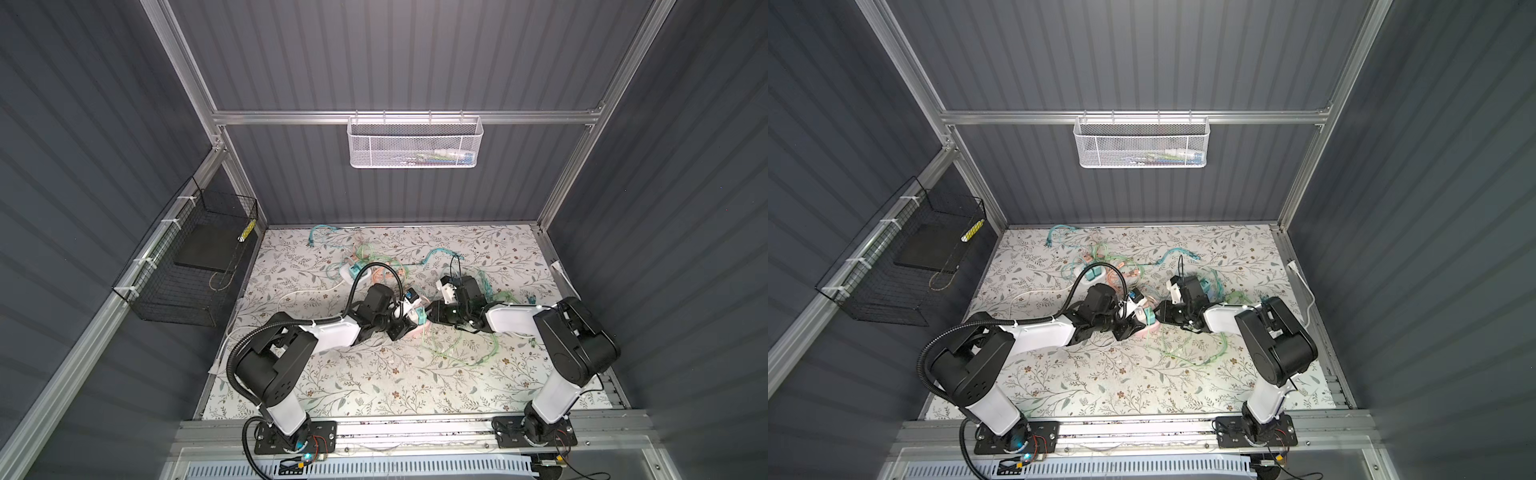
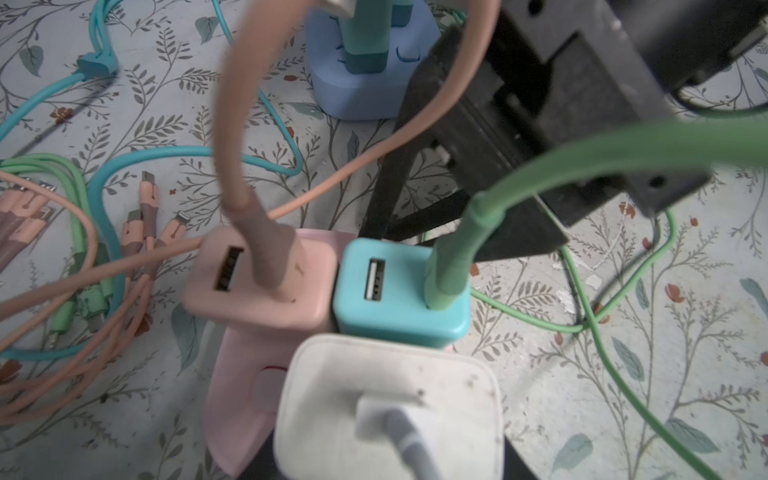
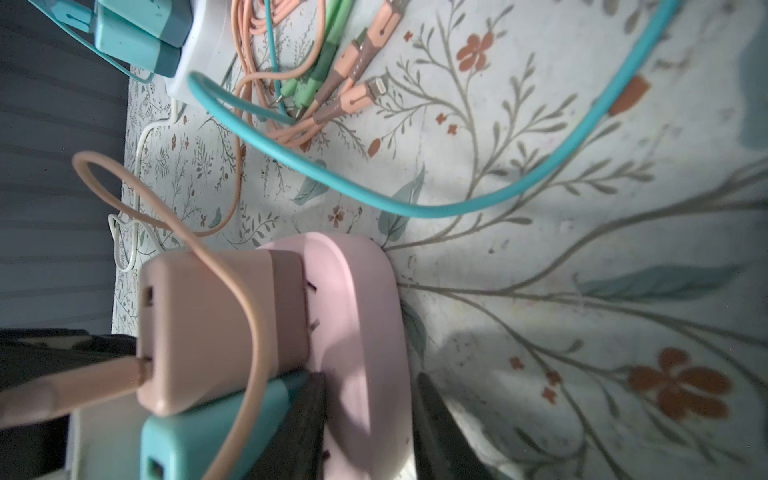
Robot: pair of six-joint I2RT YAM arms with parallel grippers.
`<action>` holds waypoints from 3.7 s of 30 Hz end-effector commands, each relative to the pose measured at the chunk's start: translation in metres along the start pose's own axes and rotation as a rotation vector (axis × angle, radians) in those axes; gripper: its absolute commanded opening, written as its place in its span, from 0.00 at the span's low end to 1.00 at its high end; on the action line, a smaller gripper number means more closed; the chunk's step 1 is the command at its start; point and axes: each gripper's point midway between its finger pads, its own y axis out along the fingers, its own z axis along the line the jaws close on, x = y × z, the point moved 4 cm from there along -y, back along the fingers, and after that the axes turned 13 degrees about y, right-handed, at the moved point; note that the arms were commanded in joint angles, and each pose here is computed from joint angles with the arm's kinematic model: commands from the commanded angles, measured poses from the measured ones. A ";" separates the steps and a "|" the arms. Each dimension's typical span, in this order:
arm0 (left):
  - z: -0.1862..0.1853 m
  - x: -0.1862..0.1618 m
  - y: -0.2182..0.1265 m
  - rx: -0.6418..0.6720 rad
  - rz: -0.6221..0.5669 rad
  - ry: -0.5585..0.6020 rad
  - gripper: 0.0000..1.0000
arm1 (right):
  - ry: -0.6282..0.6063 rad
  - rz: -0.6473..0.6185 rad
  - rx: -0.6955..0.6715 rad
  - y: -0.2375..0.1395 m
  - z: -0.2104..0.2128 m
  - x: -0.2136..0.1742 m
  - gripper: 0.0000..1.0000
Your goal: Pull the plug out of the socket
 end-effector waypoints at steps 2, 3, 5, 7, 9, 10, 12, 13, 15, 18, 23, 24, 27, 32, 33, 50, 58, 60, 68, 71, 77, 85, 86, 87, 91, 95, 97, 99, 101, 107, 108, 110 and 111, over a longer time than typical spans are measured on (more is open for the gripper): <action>-0.009 0.043 -0.007 -0.111 -0.160 -0.004 0.12 | 0.033 0.105 -0.140 0.007 -0.037 -0.038 0.35; -0.008 0.044 -0.005 -0.114 -0.163 -0.005 0.12 | 0.028 0.106 -0.143 0.007 -0.038 -0.039 0.35; -0.007 0.042 -0.003 -0.105 -0.149 -0.005 0.11 | 0.022 0.103 -0.152 0.006 -0.039 -0.039 0.34; -0.009 0.040 0.002 -0.079 -0.093 0.034 0.09 | 0.021 0.104 -0.161 0.006 -0.041 -0.041 0.33; -0.013 0.042 0.004 -0.037 -0.034 0.100 0.07 | 0.023 0.105 -0.168 0.006 -0.042 -0.042 0.32; -0.012 0.042 0.003 -0.018 -0.028 0.111 0.06 | 0.024 0.103 -0.174 0.006 -0.043 -0.042 0.32; -0.009 0.046 -0.001 0.016 -0.051 0.127 0.06 | 0.030 0.106 -0.185 0.007 -0.045 -0.044 0.31; -0.008 0.046 -0.003 0.031 -0.060 0.133 0.06 | 0.033 0.107 -0.186 0.008 -0.045 -0.044 0.31; -0.007 0.046 -0.005 0.050 -0.065 0.142 0.06 | 0.032 0.109 -0.187 0.008 -0.046 -0.045 0.30; -0.008 0.045 -0.006 0.049 -0.066 0.141 0.06 | 0.028 0.114 -0.189 0.008 -0.045 -0.046 0.30; -0.009 0.043 -0.008 0.059 -0.089 0.126 0.06 | 0.012 0.101 -0.237 0.007 -0.049 -0.044 0.29; -0.008 0.043 -0.009 0.065 -0.094 0.121 0.06 | 0.011 0.104 -0.248 0.007 -0.051 -0.044 0.29; -0.009 0.041 -0.010 0.071 -0.094 0.107 0.06 | 0.010 0.096 -0.279 0.005 -0.054 -0.044 0.28; -0.011 0.035 -0.016 0.083 -0.090 0.104 0.06 | 0.014 0.085 -0.278 0.005 -0.053 -0.042 0.28; -0.012 0.035 -0.017 0.084 -0.092 0.109 0.06 | 0.017 0.088 -0.279 0.005 -0.054 -0.042 0.28; 0.003 0.035 -0.011 -0.090 -0.145 -0.054 0.06 | -0.014 0.086 -0.274 0.003 -0.056 -0.049 0.27; -0.007 0.031 -0.009 0.084 -0.042 0.137 0.03 | 0.002 0.091 -0.302 0.006 -0.061 -0.049 0.25; -0.009 0.030 -0.009 0.096 -0.050 0.151 0.03 | 0.005 0.094 -0.312 0.006 -0.062 -0.049 0.25; -0.013 0.035 -0.016 0.098 -0.121 0.153 0.04 | -0.003 0.099 -0.348 0.005 -0.070 -0.053 0.24; -0.016 0.038 -0.016 0.062 -0.135 0.133 0.04 | -0.005 0.101 -0.356 0.006 -0.073 -0.054 0.23; -0.015 0.039 -0.012 -0.051 -0.154 0.053 0.04 | -0.019 0.094 -0.375 0.004 -0.077 -0.055 0.22; -0.017 0.038 -0.006 -0.091 -0.120 0.053 0.04 | -0.005 0.095 -0.370 0.004 -0.081 -0.059 0.22; -0.018 0.037 -0.006 -0.076 -0.115 0.066 0.04 | -0.003 0.093 -0.369 0.005 -0.081 -0.059 0.22; -0.018 0.037 -0.006 -0.062 -0.113 0.075 0.04 | -0.002 0.092 -0.366 0.004 -0.080 -0.059 0.22; -0.016 0.033 -0.008 -0.027 -0.089 0.082 0.04 | -0.001 0.081 -0.361 0.004 -0.078 -0.056 0.22; -0.013 0.024 -0.011 0.017 -0.058 0.069 0.04 | 0.010 0.073 -0.350 0.004 -0.076 -0.053 0.22; -0.012 0.021 -0.014 0.045 -0.058 0.058 0.04 | 0.022 0.067 -0.333 0.004 -0.074 -0.051 0.21; -0.012 0.020 -0.021 0.072 -0.080 0.048 0.04 | 0.033 0.058 -0.317 0.004 -0.073 -0.050 0.22; -0.014 0.022 -0.028 0.088 -0.120 0.038 0.04 | 0.039 0.052 -0.311 0.004 -0.073 -0.048 0.22; -0.020 0.017 -0.034 0.077 -0.138 0.002 0.05 | 0.051 0.047 -0.316 0.004 -0.077 -0.047 0.22; -0.020 0.014 -0.034 0.081 -0.127 -0.003 0.05 | 0.053 0.045 -0.315 0.003 -0.077 -0.048 0.23; -0.019 0.010 -0.037 0.105 -0.116 -0.016 0.05 | 0.059 0.045 -0.313 0.002 -0.078 -0.048 0.24; -0.017 0.009 -0.040 0.125 -0.120 -0.022 0.05 | 0.060 0.046 -0.310 0.002 -0.078 -0.048 0.25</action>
